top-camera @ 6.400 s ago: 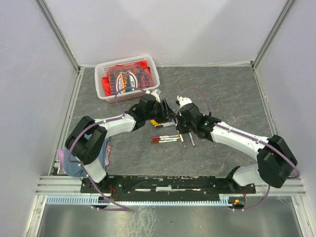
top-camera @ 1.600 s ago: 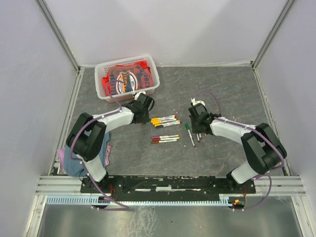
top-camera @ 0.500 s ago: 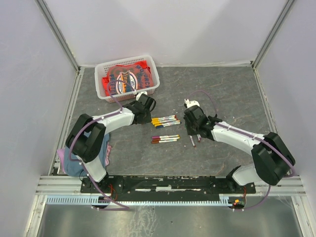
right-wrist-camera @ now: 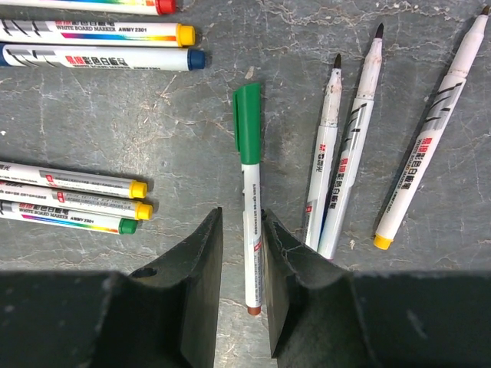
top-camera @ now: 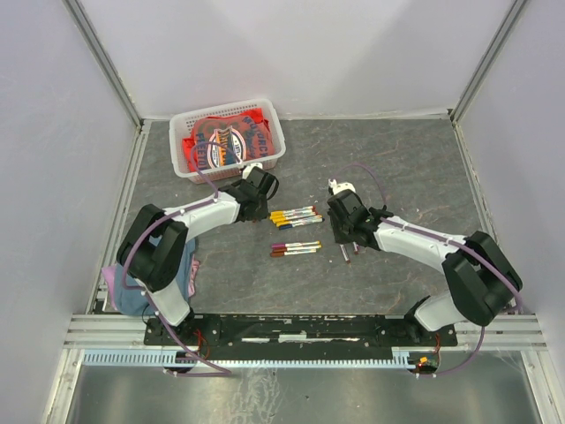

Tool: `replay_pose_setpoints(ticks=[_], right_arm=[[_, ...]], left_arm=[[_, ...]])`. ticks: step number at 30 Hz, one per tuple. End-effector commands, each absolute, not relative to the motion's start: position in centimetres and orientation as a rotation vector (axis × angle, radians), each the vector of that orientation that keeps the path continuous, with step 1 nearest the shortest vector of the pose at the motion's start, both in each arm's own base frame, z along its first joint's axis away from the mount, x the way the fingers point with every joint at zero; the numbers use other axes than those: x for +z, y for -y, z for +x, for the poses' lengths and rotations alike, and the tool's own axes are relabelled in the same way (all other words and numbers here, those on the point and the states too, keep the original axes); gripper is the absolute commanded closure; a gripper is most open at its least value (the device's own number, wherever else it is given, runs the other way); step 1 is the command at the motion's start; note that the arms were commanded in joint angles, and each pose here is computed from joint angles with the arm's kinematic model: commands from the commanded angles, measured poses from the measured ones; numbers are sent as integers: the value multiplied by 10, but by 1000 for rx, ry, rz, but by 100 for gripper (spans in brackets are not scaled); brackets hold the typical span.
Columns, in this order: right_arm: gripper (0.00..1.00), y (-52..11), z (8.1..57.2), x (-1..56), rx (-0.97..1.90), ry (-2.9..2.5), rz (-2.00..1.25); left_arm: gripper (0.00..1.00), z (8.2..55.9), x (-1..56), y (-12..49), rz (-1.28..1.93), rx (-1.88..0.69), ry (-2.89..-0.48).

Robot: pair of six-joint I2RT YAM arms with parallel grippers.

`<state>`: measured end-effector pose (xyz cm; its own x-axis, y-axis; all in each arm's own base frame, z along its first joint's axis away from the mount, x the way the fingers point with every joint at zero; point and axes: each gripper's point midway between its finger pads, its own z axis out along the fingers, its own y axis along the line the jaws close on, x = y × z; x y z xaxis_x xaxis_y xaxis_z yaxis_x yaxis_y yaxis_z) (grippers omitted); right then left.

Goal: Open the pen caps

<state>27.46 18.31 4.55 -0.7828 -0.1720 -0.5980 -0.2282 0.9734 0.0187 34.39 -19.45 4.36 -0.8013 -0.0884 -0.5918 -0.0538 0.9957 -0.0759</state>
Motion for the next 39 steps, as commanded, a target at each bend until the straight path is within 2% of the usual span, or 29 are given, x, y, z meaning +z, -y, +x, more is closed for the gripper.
replay_pose_setpoints(ticks=[1,8,22,31,39], right_arm=[[67,-192,281,51,143,-2471,-281],[67,-192,280,48,142,-2485,-297],[66,-189,271,44,139,-2516,-321],[64,-187,270,35,113,-2544,-334],[64,-187,270,27,99,-2560,-341]], left_arm=[[81,358,69,201,-31,-65,-2452],[95,357,68,208,25,-74,-2504],[97,325,61,208,120,-111,-2650],[75,322,41,205,137,-61,-2710],[60,324,33,199,133,-6,-2709]])
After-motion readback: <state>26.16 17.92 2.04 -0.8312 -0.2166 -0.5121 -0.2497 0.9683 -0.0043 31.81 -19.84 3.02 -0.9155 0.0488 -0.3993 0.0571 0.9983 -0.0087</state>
